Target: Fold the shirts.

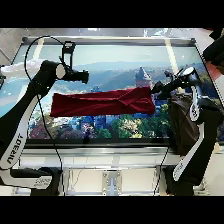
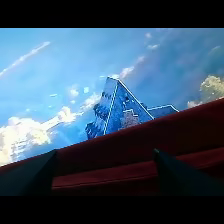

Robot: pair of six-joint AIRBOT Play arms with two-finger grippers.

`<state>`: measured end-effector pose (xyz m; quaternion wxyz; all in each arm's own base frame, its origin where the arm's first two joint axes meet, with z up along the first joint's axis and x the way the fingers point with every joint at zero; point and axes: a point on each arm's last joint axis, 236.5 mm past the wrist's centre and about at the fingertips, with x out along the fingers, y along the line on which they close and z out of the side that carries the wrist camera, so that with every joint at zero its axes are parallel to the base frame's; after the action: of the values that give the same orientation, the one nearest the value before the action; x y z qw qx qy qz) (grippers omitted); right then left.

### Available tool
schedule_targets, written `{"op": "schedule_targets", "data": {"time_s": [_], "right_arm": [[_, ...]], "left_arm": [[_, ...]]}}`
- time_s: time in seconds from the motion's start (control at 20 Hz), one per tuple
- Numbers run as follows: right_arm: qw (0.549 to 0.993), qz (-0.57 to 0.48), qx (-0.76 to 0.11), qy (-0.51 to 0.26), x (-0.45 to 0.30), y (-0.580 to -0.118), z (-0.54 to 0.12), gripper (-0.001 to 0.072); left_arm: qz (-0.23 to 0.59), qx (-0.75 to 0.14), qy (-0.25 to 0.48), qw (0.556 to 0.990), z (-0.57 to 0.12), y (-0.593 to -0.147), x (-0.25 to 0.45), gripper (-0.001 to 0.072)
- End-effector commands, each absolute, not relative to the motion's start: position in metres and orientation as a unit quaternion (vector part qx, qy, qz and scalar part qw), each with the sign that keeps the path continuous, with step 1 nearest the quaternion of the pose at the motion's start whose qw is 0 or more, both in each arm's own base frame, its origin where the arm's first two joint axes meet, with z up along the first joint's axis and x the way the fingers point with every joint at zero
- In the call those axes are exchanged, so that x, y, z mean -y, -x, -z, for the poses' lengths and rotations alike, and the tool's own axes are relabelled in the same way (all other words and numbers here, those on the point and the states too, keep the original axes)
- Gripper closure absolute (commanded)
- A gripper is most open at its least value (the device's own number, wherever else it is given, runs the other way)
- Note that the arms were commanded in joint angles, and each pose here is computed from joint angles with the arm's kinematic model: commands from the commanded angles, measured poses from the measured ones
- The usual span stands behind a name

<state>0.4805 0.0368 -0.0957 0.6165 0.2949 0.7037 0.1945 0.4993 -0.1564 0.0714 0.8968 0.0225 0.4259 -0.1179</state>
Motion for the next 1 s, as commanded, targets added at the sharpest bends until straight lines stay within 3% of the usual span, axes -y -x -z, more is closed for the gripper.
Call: {"op": "schedule_targets", "data": {"time_s": [0.0, 0.3, 0.4, 0.45, 0.5, 0.55, 0.65, 0.7, 0.95], "right_arm": [[0.617, -0.196, -0.704, -0.292, -0.052, -0.486, 0.112, 0.0091], [0.602, -0.262, -0.693, -0.297, -0.111, -0.486, 0.097, 0.0099], [0.596, -0.276, -0.693, -0.297, -0.125, -0.484, 0.093, 0.0286], [0.594, -0.28, -0.694, -0.295, -0.131, -0.482, 0.092, 0.044], [0.589, -0.291, -0.694, -0.295, -0.138, -0.48, 0.088, 0.0654], [0.58, -0.307, -0.693, -0.297, -0.145, -0.477, 0.079, 0.0703], [0.567, -0.348, -0.684, -0.298, -0.159, -0.47, 0.044, 0.0703], [0.571, -0.363, -0.676, -0.291, -0.162, -0.468, 0.024, 0.0704], [0.637, -0.392, -0.619, -0.239, -0.162, -0.453, -0.086, 0.0704]], "left_arm": [[0.119, -0.428, -0.017, 0.896, -0.071, -0.498, 0.159, 0.0004], [0.116, -0.446, -0.02, 0.887, -0.065, -0.492, 0.155, 0.0004], [0.116, -0.449, -0.021, 0.886, -0.061, -0.492, 0.155, 0.0005], [0.116, -0.453, -0.021, 0.884, -0.057, -0.492, 0.156, 0.0015], [0.115, -0.46, -0.023, 0.88, -0.05, -0.492, 0.156, 0.0017], [0.116, -0.469, -0.025, 0.875, -0.041, -0.491, 0.158, 0.0105], [0.123, -0.5, -0.017, 0.857, -0.017, -0.484, 0.168, 0.0596], [0.134, -0.516, -0.002, 0.846, -0.005, -0.479, 0.179, 0.0696], [0.224, -0.579, 0.041, 0.783, 0.051, -0.443, 0.256, 0.0697]]}}
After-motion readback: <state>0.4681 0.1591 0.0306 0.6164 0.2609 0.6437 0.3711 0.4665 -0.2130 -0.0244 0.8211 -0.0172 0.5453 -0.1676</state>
